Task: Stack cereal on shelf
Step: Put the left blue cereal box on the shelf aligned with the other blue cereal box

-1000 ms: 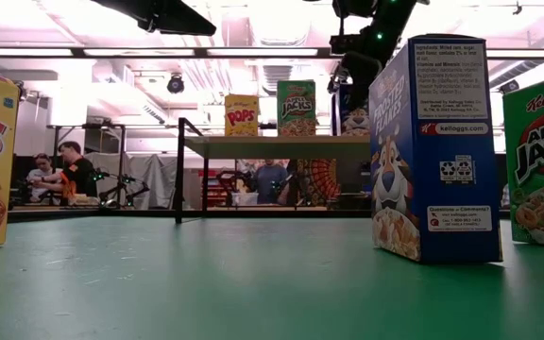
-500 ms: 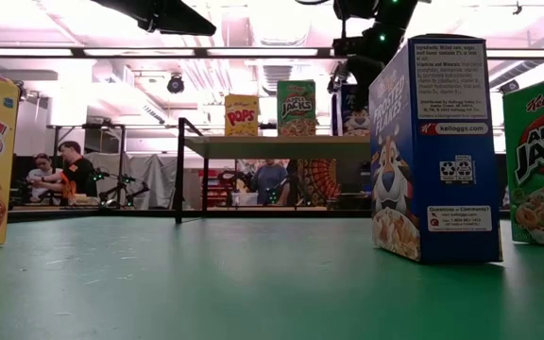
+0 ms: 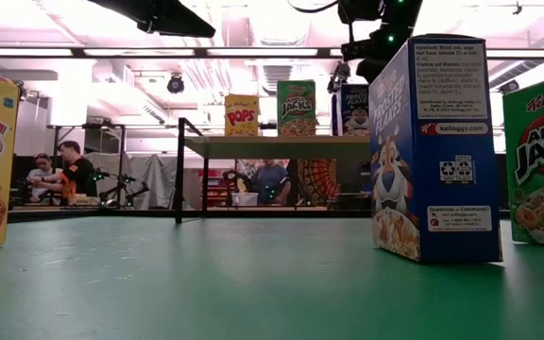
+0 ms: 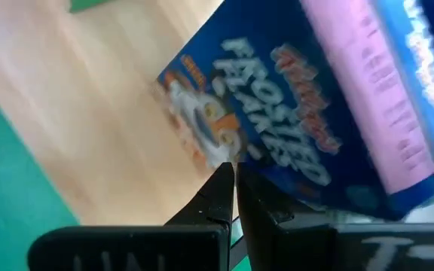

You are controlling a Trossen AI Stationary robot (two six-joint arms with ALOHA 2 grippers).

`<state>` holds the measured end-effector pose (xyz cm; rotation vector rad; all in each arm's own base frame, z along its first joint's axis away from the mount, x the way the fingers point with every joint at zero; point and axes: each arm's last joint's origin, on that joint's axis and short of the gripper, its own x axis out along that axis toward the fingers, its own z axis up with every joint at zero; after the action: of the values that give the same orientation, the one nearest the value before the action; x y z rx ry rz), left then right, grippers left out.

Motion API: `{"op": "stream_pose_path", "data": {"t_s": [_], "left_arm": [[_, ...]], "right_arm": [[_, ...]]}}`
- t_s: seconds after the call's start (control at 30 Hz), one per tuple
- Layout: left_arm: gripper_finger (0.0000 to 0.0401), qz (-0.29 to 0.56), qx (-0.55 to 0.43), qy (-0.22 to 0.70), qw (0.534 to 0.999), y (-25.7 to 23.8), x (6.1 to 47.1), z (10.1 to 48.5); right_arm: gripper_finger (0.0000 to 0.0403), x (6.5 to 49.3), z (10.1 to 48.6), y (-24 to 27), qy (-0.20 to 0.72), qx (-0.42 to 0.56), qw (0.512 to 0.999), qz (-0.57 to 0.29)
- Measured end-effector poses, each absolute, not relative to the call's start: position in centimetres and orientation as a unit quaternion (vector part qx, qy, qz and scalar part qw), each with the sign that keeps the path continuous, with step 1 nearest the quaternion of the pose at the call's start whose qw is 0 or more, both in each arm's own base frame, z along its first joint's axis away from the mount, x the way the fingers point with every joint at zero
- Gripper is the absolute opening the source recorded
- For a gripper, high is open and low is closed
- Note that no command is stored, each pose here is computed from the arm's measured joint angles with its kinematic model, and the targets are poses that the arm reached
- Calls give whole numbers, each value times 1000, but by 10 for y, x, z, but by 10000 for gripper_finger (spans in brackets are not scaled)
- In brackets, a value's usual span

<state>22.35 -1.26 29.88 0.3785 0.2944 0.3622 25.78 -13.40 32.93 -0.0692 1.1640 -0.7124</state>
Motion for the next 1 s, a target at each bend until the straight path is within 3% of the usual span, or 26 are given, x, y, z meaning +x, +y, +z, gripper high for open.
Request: {"op": "stream_pose_path", "data": {"t_s": [0.23, 0.47, 1.0], "left_arm": [[133, 178, 187, 146, 955, -13, 223, 299], [133, 177, 189, 152, 954, -13, 223, 298], [133, 177, 192, 152, 953, -13, 223, 298]], "right_arm": [[9, 260, 330, -135, 528, -40, 783, -326], [9, 241, 334, -126, 563, -13, 758, -328], [9, 234, 348, -148, 508, -40, 778, -367]]}}
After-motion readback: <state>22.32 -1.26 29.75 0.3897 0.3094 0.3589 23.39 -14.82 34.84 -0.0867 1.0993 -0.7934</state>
